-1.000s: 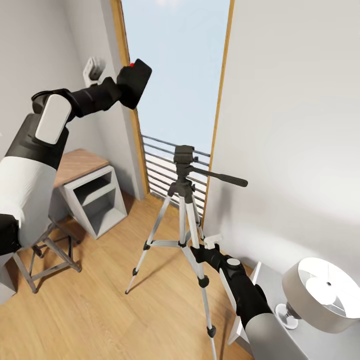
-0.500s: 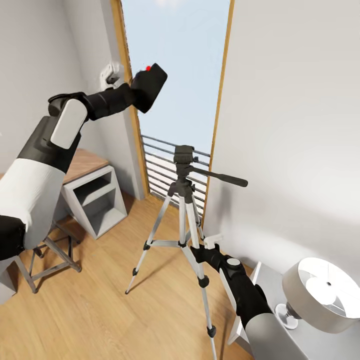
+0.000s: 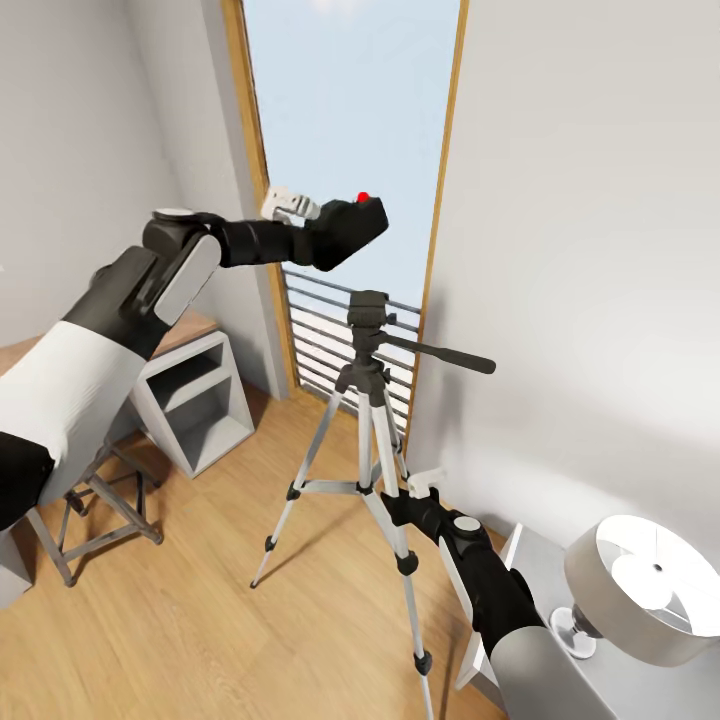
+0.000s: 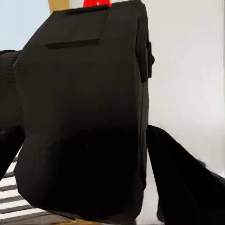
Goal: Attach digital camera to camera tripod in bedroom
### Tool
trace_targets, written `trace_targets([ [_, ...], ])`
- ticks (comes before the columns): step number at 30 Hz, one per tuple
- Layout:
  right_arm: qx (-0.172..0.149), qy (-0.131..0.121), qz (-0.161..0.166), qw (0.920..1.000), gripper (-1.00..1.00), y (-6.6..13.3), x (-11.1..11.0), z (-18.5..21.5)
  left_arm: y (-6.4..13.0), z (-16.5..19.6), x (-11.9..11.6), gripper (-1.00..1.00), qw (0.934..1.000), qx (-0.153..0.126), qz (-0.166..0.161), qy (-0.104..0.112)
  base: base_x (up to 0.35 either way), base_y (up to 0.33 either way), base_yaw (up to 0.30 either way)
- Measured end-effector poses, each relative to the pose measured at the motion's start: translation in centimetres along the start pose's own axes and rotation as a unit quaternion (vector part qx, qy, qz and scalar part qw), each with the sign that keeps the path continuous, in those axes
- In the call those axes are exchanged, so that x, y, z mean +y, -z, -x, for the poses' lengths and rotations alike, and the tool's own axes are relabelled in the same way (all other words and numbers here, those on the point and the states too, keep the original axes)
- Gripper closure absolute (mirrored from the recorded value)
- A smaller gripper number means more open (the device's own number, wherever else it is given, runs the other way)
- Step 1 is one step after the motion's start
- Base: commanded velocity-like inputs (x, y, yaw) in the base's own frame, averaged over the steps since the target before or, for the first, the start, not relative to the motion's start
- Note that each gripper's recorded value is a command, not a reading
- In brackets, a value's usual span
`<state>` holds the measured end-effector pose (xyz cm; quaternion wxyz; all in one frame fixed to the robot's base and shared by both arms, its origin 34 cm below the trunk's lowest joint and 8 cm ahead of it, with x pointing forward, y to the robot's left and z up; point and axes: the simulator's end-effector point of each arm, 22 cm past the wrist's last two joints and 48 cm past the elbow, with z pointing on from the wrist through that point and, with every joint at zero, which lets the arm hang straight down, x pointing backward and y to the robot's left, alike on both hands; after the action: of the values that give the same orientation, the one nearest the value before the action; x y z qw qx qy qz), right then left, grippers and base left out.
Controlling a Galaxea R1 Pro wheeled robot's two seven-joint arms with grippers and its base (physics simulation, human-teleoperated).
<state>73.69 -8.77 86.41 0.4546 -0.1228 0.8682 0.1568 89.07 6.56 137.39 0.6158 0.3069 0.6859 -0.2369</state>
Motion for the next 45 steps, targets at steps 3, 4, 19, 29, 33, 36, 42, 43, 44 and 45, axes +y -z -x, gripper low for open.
trace_targets([
  [3, 0.000, 0.000, 0.000, 1.0000, 1.00, 0.0, 0.0, 0.0, 0.1, -0.8, -0.5, 1.00, 0.9986, 0.020, -0.010, -0.049, 0.000, 0.000, 0.000],
  [4, 0.000, 0.000, 0.000, 1.0000, 1.00, 0.0, 0.0, 0.0, 0.1, -1.0, -0.6, 1.00, 0.9978, 0.025, -0.012, -0.060, 0.000, 0.000, 0.000],
  [19, 0.000, 0.000, 0.000, 1.0000, 1.00, 0.0, 0.0, 0.0, 0.2, -2.0, 0.4, 1.00, 0.9914, 0.047, -0.006, -0.122, 0.000, 0.000, 0.000],
  [29, 0.000, -0.001, -0.001, 1.0000, 1.00, 0.0, 0.0, 0.0, -0.1, -4.1, 1.8, 1.00, 0.9887, 0.069, -0.028, -0.130, 0.000, 0.000, 0.000],
  [33, 0.000, 0.000, 0.000, 1.0000, 1.00, 0.0, 0.0, 0.0, -0.2, -4.8, 1.8, 1.00, 0.9873, 0.060, -0.052, -0.138, 0.000, 0.000, 0.000],
  [36, 0.000, 0.000, 0.000, 1.0000, 1.00, 0.0, 0.0, 0.0, -0.1, -5.5, 1.3, 1.00, 0.9856, 0.055, -0.078, -0.140, 0.000, 0.000, 0.000],
  [42, 0.001, 0.001, 0.000, 1.0000, 1.00, 0.0, 0.0, 0.0, 0.0, -4.9, -0.1, 1.00, 0.9802, 0.023, -0.115, -0.160, 0.000, 0.000, 0.000],
  [43, 0.001, 0.001, 0.000, 1.0000, 1.00, 0.0, 0.0, 0.0, 0.0, -4.9, -0.3, 1.00, 0.9799, 0.021, -0.117, -0.160, 0.000, 0.000, 0.000],
  [44, 0.001, 0.001, 0.000, 1.0000, 1.00, 0.0, 0.0, 0.0, 0.1, -4.7, -0.5, 1.00, 0.9797, 0.017, -0.123, -0.157, 0.000, 0.000, 0.000],
  [45, 0.000, 0.000, 0.000, 1.0000, 1.00, 0.0, 0.0, 0.0, 0.1, -4.6, -0.7, 1.00, 0.9797, 0.014, -0.126, -0.156, 0.000, 0.000, 0.000],
])
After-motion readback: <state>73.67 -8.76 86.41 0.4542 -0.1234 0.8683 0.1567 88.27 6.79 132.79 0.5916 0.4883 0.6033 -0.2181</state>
